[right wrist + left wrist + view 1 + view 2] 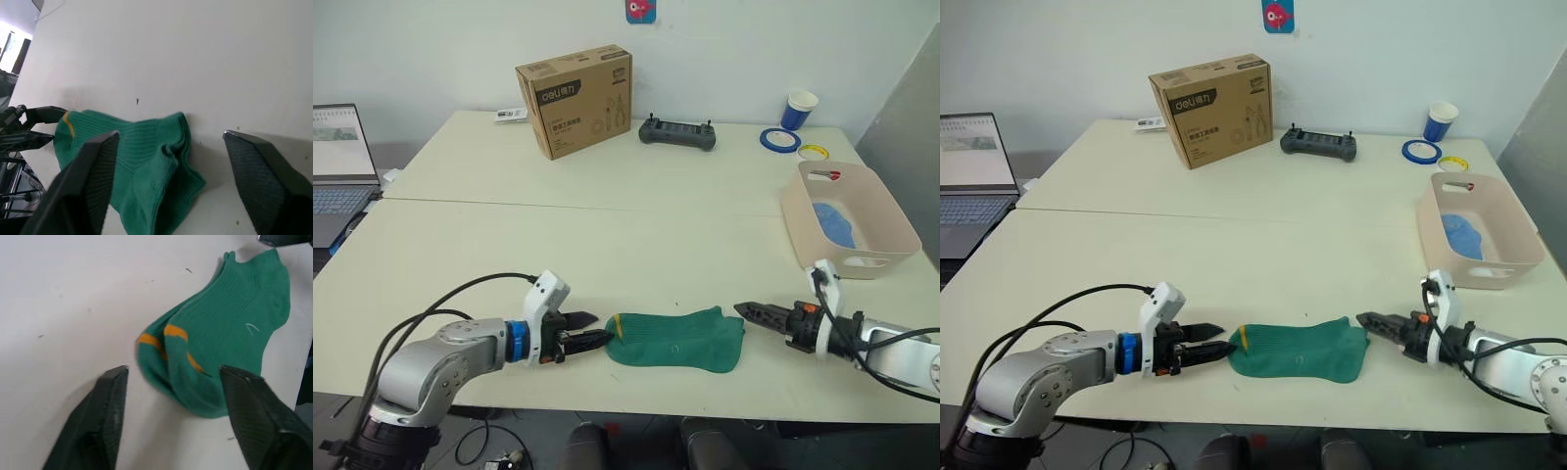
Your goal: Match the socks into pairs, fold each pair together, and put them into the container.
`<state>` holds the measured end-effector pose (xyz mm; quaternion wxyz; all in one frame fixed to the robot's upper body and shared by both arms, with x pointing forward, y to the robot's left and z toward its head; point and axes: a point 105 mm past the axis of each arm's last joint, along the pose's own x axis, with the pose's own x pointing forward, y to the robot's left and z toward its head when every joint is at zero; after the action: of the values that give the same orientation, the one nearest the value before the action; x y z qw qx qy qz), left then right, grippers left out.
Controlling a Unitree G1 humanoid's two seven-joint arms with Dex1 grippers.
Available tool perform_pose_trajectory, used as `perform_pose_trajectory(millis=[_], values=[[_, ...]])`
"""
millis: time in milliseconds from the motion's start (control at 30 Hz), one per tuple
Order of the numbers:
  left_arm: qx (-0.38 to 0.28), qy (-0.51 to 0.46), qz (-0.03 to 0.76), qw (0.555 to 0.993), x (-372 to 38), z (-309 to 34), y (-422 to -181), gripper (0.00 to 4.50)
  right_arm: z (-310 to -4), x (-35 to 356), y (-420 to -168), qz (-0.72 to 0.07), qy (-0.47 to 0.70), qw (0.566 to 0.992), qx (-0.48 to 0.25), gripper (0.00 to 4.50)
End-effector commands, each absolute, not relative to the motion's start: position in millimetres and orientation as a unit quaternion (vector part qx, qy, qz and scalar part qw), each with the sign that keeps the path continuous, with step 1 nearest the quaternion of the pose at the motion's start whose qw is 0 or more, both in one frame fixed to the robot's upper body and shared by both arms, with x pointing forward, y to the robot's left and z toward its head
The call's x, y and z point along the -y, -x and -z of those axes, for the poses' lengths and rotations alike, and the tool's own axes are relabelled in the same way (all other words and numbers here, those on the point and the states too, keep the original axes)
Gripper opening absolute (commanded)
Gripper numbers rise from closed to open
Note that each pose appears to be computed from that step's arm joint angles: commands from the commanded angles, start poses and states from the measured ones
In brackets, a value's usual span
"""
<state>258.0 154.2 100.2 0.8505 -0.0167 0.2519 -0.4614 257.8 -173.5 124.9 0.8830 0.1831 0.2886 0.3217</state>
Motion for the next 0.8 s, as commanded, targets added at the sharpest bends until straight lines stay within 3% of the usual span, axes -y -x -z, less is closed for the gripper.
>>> perform_pose_trajectory(millis=[33,100,133,233,500,533,800], values=[[-0.134,-0.067,0.489,0.859,-155.5,-144.5,-270.2,3.60,-156.5,152.2,-254.4,-0.419,-0.025,0.882,-0.213,3.94],[-0.115,-0.088,0.514,0.846,-145.7,-151.1,-269.2,3.60,-160.6,138.5,-253.3,-0.457,0.031,0.871,-0.179,3.94],[-0.101,-0.133,0.534,0.829,-137.4,-148.8,-267.5,3.63,-161.9,127.4,-252.8,-0.481,0.059,0.861,-0.156,3.75],[-0.078,-0.197,0.596,0.775,-113.4,-136.1,-255.8,3.07,-151.3,102.5,-244.9,-0.548,0.140,0.817,-0.117,3.01],[-0.105,-0.212,0.614,0.753,-97.6,-94.5,-259.1,0.38,-94.7,93.9,-254.2,-0.577,0.236,0.774,-0.110,0.04],[-0.107,-0.219,0.610,0.754,-99.4,-91.7,-261.0,0.04,-88.4,97.9,-254.3,-0.577,0.240,0.772,-0.118,0.00],[-0.144,-0.236,0.580,0.766,-125.7,-70.7,-268.6,0.04,-69.9,145.0,-253.5,-0.538,0.246,0.792,-0.151,0.00]])
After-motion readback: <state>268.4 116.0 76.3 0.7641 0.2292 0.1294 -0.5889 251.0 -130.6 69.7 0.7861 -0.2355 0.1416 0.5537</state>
